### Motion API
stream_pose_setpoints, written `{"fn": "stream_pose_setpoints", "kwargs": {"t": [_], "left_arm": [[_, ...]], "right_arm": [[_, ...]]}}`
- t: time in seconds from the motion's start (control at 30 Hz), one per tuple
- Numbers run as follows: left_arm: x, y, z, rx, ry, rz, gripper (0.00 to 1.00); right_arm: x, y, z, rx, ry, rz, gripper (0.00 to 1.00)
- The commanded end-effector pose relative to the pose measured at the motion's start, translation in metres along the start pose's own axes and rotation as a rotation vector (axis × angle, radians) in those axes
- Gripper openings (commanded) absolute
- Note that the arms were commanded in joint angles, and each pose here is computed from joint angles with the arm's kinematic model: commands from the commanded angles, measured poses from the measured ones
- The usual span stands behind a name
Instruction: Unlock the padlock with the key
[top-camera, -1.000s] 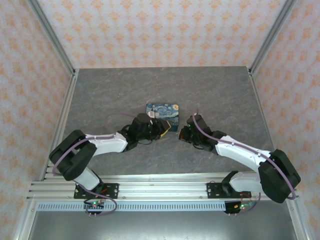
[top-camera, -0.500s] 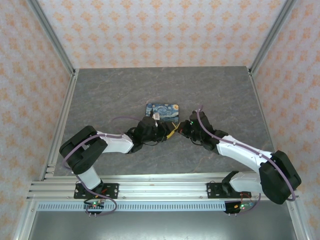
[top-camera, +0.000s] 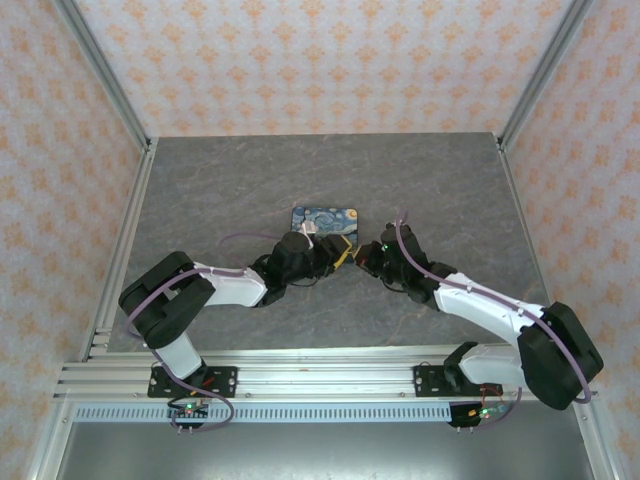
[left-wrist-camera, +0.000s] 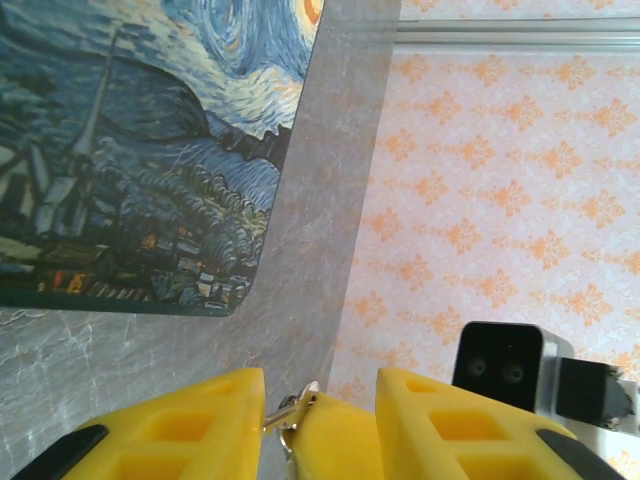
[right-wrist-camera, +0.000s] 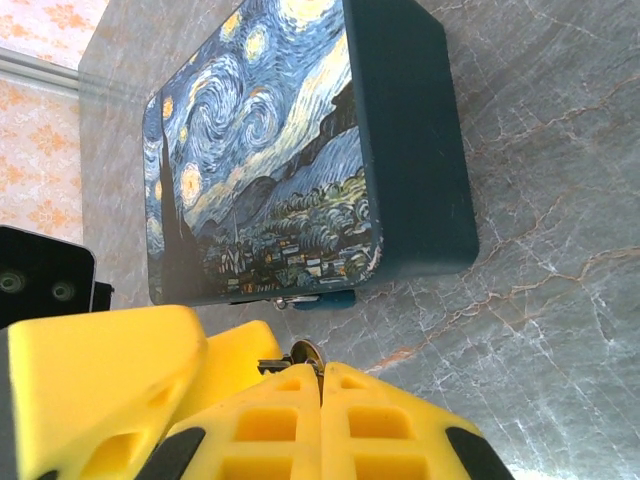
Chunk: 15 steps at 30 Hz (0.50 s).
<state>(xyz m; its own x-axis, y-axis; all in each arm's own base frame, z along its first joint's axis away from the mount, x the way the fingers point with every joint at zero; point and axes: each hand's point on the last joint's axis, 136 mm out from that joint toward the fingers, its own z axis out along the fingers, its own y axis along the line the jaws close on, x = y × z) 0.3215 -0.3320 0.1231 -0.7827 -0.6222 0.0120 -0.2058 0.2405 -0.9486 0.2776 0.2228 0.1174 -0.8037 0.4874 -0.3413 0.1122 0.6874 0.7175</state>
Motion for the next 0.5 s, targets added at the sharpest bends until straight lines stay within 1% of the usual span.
{"fn": "stream_pose_setpoints", "kwargs": {"t": [0.0,0.3,0.37,0.47], "left_arm": [[-0.0058,-0.0066,0.0033,0.033,-0.037,-0.004,0.34],[-0.0045,-0.0016,0.0062,0.02,-0.031,-0.005,0.29],[-0.0032,0.0,0.0066,0.016,-0.028,-0.003,0.27],[-0.0022,0.0018,0.0073,0.013,-0.026,-0.003,0.2]], "right_arm": [[-0.0025,0.0043,-0.0033,-0.035,-0.014,0.012,0.0],[-0.0024,0.0039,-0.0029,-0.042,-0.017,0.016,0.0],[-0.0022,0.0047,-0.0027,-0.045,-0.016,0.017,0.0],[-0.0023,0.0061,-0.0024,-0.053,-0.015,0.02,0.0]]}}
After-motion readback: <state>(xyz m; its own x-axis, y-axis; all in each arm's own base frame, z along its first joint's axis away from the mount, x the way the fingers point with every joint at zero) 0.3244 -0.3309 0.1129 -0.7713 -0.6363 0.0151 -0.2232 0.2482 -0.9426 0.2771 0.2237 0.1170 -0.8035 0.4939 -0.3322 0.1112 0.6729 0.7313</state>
